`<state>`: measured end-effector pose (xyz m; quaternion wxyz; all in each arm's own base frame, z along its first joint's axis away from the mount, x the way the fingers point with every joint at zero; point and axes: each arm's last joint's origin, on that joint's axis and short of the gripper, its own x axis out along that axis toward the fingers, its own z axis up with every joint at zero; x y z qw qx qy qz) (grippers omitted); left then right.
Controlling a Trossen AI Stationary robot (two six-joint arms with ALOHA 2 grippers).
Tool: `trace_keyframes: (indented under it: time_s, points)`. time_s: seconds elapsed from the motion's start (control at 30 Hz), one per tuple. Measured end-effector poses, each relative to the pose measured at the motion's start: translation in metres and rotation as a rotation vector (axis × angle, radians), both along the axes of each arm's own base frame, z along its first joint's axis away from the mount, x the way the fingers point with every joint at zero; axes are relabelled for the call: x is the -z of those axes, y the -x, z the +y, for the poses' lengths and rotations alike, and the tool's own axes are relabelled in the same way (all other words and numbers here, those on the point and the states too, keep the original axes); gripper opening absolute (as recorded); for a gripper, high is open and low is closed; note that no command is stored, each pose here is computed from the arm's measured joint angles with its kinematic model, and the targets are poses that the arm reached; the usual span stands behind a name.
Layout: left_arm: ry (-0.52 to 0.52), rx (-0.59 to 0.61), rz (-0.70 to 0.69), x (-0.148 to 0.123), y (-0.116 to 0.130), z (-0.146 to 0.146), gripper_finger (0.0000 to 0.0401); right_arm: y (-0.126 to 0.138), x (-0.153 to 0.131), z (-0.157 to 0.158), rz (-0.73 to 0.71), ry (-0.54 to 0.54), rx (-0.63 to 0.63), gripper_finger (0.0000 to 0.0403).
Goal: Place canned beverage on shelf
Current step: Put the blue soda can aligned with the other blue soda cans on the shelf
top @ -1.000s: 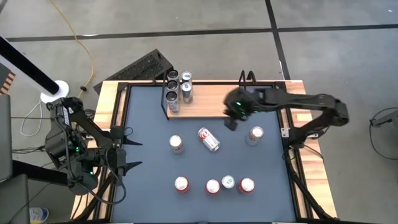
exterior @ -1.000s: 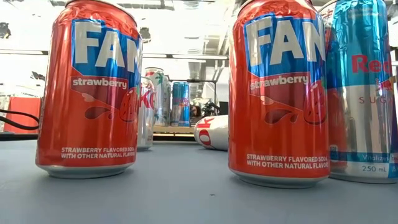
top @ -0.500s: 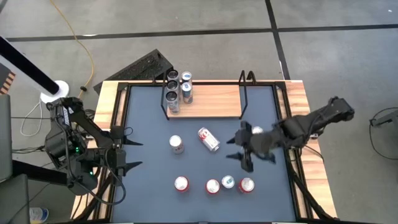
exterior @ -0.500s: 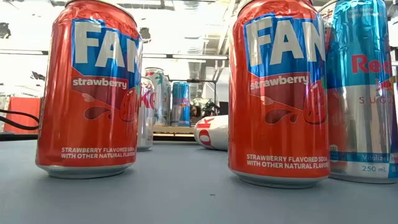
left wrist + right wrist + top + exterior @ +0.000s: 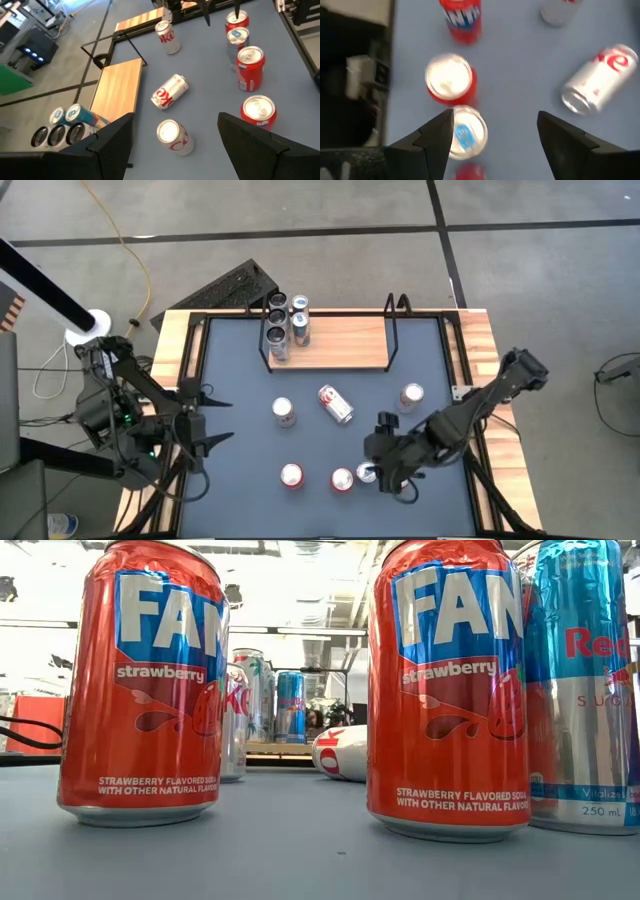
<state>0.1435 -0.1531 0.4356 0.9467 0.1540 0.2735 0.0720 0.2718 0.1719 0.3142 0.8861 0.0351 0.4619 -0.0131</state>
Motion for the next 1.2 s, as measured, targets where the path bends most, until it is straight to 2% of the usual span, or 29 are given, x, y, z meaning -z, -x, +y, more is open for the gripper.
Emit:
trace_keyframes:
  time_s: [0.2, 0.3, 0.43, 0.63, 1.2]
  points:
    - [0.019, -0.029, 0.001, 0.000, -0.004, 0.004, 0.0275, -0.019, 0.006, 0.020, 0.181, 0.080, -0.029, 0.0289]
    - [0.023, -0.028, 0.002, 0.000, -0.004, 0.003, 0.0275, -0.031, 0.005, 0.026, 0.291, 0.058, -0.046, 0.0308]
    - [0.027, -0.025, -0.002, 0.000, -0.005, 0.003, 0.0275, -0.048, 0.000, 0.030, 0.358, -0.006, -0.047, 0.0329]
    - [0.042, -0.010, 0.010, 0.000, -0.005, 0.002, 0.0275, -0.054, 0.014, 0.031, 0.456, 0.067, -0.054, 0.0339]
    - [0.054, 0.006, 0.031, 0.000, -0.005, 0.001, 0.0275, -0.063, 0.023, 0.035, 0.433, 0.058, -0.073, 0.0340]
